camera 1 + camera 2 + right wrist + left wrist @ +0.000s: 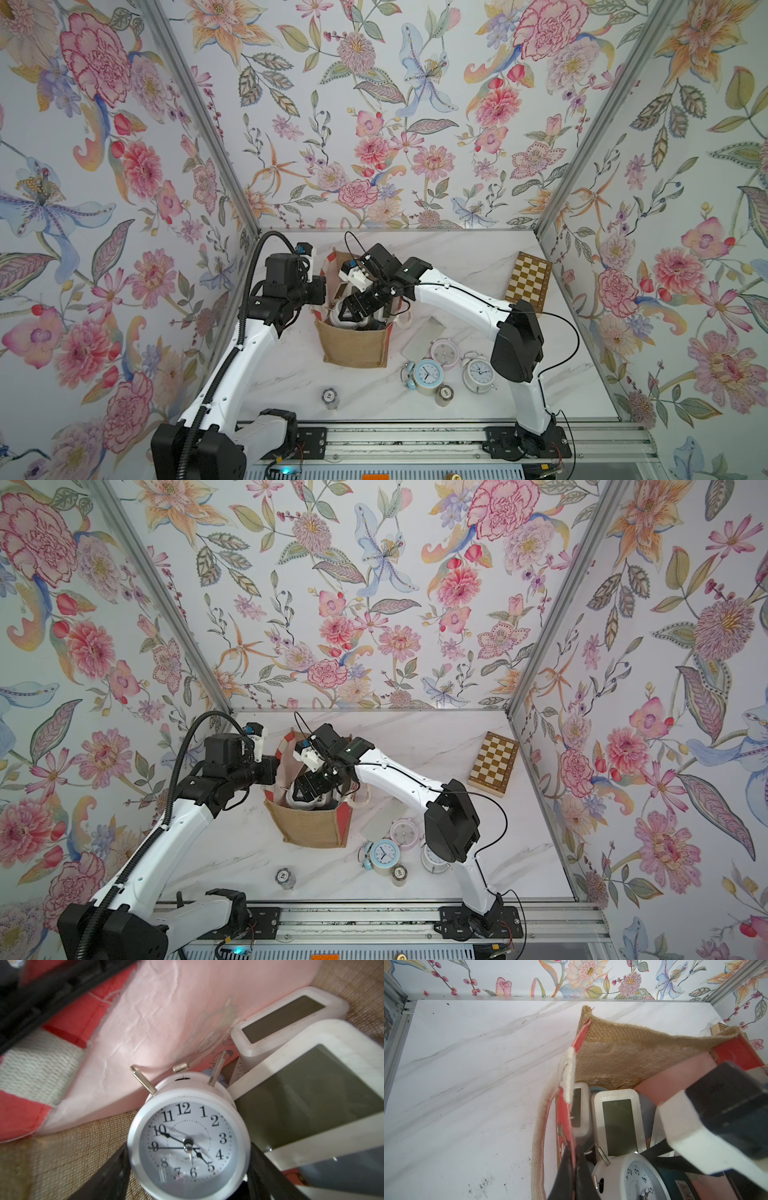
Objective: Put the alarm clock into the canvas bag
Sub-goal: Place the alarm at the canvas bag.
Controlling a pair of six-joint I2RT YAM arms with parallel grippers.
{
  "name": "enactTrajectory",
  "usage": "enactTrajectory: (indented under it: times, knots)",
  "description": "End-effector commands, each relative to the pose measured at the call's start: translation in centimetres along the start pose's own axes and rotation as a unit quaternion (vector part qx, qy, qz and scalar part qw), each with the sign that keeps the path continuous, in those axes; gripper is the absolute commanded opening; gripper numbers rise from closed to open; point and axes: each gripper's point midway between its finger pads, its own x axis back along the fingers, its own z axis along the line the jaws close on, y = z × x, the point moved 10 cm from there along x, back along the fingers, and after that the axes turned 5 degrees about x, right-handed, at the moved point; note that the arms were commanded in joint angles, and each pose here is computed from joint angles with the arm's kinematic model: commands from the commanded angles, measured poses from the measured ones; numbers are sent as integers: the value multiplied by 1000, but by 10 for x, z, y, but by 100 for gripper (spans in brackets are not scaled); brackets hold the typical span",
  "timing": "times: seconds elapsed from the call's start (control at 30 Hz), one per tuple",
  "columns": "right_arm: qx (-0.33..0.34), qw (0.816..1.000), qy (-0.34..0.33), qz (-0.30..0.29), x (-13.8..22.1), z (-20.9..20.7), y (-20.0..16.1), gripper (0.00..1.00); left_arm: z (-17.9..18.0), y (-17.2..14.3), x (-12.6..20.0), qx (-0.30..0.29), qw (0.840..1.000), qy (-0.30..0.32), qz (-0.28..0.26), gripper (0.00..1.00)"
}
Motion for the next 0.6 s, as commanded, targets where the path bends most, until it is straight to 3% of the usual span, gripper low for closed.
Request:
enactTrajectory:
  times: [0.0,0.2,0.33,0.43,0.57]
  knots:
    - [-4,981,-154,113,-16,-39,-34,61,-6,14,10,-10,999,-5,-34,0]
    - [49,960,-236,143,-20,-35,-31,62,-6,17,12,-11,999,-3,-37,0]
    - [77,952,-253,157,-28,-28,-30,63,-7,19,11,-11,999,-4,-38,0]
    - [91,955,-231,163,-37,-20,-29,66,-7,19,11,-11,999,-7,-39,0]
    - [102,970,-149,160,-43,-2,-27,73,-7,21,8,-9,999,-9,-39,1]
